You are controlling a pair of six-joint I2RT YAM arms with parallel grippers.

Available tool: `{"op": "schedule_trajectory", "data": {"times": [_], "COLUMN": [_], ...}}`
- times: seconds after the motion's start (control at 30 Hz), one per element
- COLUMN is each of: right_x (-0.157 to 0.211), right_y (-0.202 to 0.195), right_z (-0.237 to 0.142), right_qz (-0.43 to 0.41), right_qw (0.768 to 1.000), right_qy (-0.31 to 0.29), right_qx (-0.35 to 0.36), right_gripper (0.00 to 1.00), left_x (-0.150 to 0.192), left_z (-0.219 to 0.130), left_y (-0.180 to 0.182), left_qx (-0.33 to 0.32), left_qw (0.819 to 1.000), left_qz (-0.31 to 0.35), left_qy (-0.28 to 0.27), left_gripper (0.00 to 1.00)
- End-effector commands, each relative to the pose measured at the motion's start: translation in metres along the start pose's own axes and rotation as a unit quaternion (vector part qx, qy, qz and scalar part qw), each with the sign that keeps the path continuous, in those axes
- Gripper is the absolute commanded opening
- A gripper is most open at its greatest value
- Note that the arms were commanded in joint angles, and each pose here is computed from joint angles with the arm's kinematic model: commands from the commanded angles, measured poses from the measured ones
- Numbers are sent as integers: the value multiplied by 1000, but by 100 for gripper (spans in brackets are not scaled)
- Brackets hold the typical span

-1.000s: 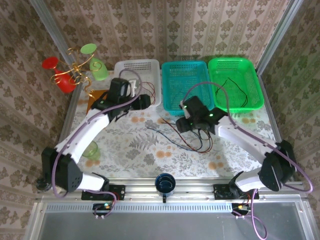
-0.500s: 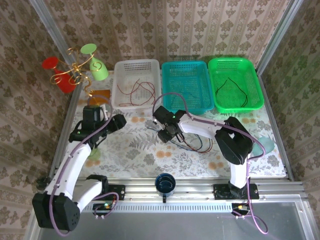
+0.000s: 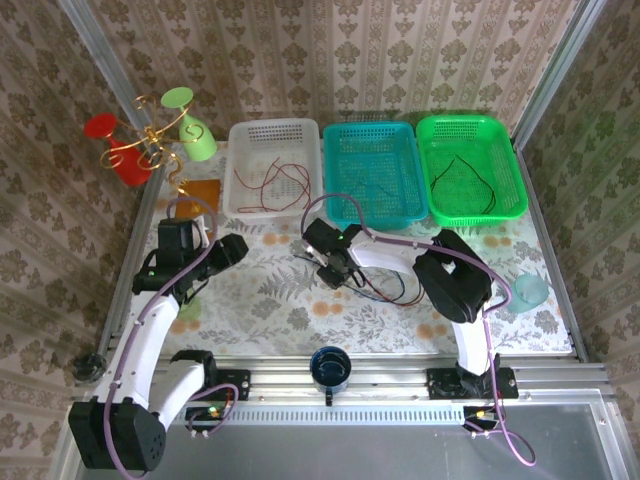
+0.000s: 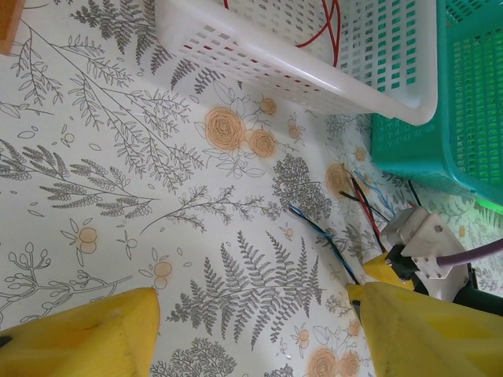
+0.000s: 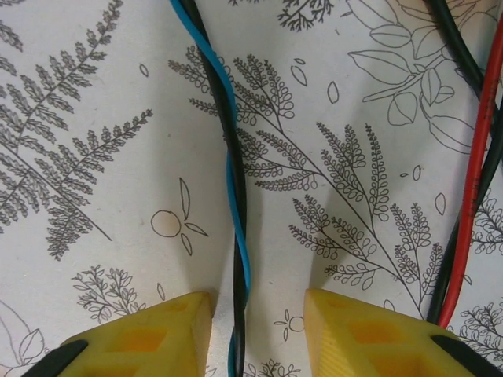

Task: Untangle the cables

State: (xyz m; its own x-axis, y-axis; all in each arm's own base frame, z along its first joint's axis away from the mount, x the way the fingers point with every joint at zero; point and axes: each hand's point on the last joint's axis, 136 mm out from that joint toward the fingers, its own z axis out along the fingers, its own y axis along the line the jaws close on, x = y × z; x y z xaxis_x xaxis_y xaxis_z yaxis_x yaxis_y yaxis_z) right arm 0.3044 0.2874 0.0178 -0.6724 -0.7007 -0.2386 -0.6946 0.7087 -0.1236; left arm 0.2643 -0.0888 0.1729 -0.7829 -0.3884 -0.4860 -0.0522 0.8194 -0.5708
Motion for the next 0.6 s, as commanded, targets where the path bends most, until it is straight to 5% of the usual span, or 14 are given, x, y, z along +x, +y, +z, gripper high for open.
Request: {"op": "schedule_trajectory", "data": {"times": [0.0,0.37,0.57], "right_x": [8,3,-32], "right_y": [-3,7,-5], "right_z": [16,5,-55], "right_qz": [-9,-7,30], "right_qw": [999,1000,992], "right_qy": [22,-11,-125], "right_qx": [22,-1,-9], "right_gripper": [35,0,0], "left_x": [-1,-18,-38], "left_z": [-3,-15,-31], "left_y": [-3,-28,-75], "left_qx": [5,34,81], "left_qw": [1000,999,994], "left_qz": [-4,15,61], "left_qy": [5,-13,-41], "left_gripper": [69,68,67]}}
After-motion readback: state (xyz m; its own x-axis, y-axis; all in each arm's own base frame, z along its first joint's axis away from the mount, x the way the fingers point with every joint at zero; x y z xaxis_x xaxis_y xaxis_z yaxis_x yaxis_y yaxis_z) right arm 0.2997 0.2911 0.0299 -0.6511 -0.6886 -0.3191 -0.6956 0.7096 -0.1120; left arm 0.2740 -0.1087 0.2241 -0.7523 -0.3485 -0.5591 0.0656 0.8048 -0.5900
